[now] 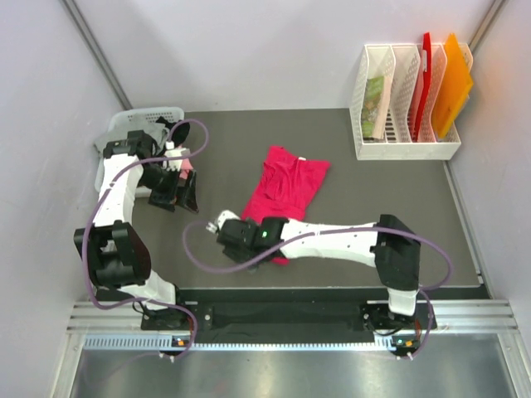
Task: Fold and stack the t-shirts
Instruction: Grab one side of the 2/3 rectangular tshirt with right arm
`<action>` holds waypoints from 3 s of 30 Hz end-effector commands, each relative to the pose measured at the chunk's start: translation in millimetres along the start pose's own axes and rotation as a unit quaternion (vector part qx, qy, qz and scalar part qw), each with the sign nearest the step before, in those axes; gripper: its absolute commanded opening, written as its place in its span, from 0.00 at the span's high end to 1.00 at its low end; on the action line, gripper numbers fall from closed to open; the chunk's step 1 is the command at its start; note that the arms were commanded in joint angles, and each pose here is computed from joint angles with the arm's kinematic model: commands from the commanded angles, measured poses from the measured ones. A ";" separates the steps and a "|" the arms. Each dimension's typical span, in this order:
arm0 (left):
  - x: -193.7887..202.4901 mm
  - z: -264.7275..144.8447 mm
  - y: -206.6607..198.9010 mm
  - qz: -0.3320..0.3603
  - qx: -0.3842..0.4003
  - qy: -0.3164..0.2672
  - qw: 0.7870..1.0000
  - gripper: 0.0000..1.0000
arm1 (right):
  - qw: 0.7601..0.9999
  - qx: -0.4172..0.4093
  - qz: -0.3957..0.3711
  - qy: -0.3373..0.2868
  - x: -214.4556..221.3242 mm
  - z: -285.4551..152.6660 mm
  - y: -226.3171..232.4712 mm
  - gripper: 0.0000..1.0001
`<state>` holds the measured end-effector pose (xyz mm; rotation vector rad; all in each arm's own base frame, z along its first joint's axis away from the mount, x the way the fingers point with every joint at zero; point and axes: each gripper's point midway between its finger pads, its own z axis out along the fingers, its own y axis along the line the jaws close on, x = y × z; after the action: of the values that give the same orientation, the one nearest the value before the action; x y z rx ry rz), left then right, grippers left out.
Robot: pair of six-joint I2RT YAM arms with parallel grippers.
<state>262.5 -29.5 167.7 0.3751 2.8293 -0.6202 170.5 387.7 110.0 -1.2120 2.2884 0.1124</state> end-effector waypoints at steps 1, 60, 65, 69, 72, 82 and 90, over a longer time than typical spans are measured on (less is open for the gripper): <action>-3.7 1.4 5.3 -0.018 -0.006 -0.002 1.000 0.01 | 0.996 0.073 -0.035 -0.028 3.3 -23.0 -15.9 0.37; -3.3 -0.2 5.1 -0.014 -0.006 -0.001 1.000 0.01 | 0.991 0.089 -0.075 0.067 52.3 98.8 -1.9 0.55; -4.7 -1.8 4.5 -0.014 -0.006 -0.003 1.000 0.01 | 0.992 0.067 -0.066 0.081 63.8 102.4 7.6 0.60; -6.1 -3.2 5.0 -0.014 -0.008 -0.005 1.000 0.01 | 0.993 0.052 -0.064 0.084 68.4 102.6 15.5 0.63; -6.9 -4.4 4.6 -0.013 -0.008 -0.007 1.000 0.01 | 0.993 0.044 -0.061 0.092 73.3 104.1 19.2 0.68; -2.5 -6.3 3.7 -0.007 -0.012 -0.007 1.000 0.01 | 0.994 0.016 -0.044 0.104 72.9 104.5 32.6 1.00; 1.6 -5.3 1.7 -0.005 -0.009 -0.006 1.000 0.01 | 0.995 0.000 -0.057 0.083 35.0 54.7 51.4 1.00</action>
<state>263.3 -26.3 160.5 0.3259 2.8729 -0.6154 177.4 398.4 22.3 -1.3002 2.2958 -0.0967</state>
